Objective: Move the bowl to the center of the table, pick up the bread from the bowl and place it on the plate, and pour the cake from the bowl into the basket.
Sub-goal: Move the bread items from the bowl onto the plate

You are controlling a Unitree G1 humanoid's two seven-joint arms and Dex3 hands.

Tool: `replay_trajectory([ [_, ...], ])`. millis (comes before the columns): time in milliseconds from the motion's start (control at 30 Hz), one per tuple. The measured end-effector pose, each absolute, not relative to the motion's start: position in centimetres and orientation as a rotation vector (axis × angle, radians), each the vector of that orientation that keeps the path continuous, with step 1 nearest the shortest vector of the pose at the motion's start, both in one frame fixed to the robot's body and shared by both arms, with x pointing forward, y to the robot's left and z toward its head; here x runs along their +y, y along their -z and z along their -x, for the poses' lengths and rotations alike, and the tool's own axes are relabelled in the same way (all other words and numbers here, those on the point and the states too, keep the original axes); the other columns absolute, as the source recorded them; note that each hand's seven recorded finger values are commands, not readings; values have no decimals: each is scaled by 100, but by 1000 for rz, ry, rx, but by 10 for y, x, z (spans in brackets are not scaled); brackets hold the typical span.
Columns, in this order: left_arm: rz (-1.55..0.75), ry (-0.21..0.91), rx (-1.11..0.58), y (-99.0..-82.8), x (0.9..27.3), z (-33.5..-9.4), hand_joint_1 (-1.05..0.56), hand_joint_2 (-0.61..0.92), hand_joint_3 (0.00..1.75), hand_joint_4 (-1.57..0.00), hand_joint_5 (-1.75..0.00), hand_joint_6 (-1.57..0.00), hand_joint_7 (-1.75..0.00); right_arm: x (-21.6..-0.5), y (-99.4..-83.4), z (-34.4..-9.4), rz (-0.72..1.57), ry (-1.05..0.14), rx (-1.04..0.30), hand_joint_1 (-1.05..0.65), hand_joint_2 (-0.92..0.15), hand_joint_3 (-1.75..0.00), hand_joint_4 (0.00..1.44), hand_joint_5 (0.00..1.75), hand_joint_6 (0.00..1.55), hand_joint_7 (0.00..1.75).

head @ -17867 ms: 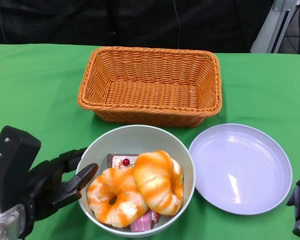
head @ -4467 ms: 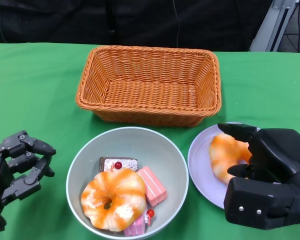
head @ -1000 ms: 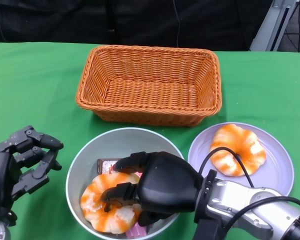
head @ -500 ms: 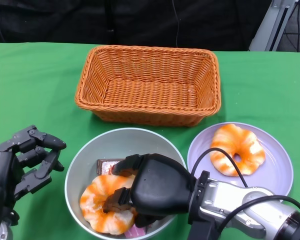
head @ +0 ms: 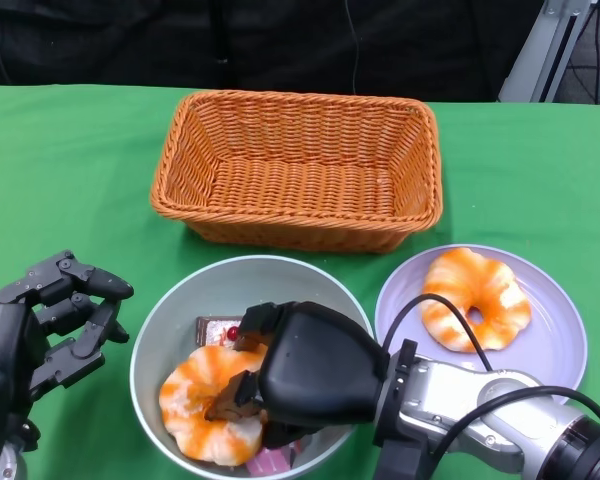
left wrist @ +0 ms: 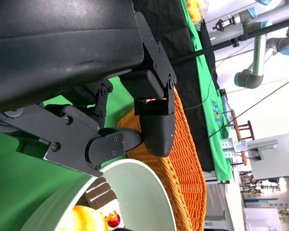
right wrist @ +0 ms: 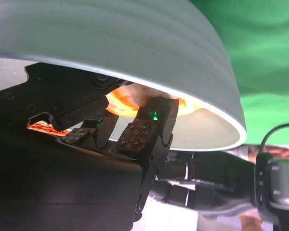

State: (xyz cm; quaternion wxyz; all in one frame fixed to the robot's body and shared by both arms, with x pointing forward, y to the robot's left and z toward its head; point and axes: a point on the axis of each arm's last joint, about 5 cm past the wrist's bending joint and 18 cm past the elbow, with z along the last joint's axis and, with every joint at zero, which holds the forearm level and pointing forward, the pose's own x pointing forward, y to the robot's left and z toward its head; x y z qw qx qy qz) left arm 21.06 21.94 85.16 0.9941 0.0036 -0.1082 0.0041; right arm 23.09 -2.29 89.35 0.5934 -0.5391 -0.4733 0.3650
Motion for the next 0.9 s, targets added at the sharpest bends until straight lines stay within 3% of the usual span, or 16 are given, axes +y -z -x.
replay_trajectory([
  [200, -7, -8, -217, -852, 219, -211, -11, 73, 71, -78, -147, -83, -111, -24, -893, -231, 1229, -837, -1105, -39, -90, -1, 91, 103, 120, 0],
  [500, -6, -11, -218, -852, 221, -211, -16, 75, 62, -75, -148, -83, -108, -35, -916, -234, 1010, -705, -1126, -35, -92, -6, 84, 107, 120, 1],
  [667, -25, -9, -216, -853, 224, -210, -15, 76, 62, -74, -149, -83, -108, -43, -926, -234, 969, -657, -1123, -31, -90, -2, 89, 117, 125, 4],
  [900, -37, -12, -216, -853, 224, -211, -15, 74, 63, -74, -149, -83, -110, -50, -933, -231, 934, -627, -1115, -30, -89, 0, 91, 108, 124, 4],
])
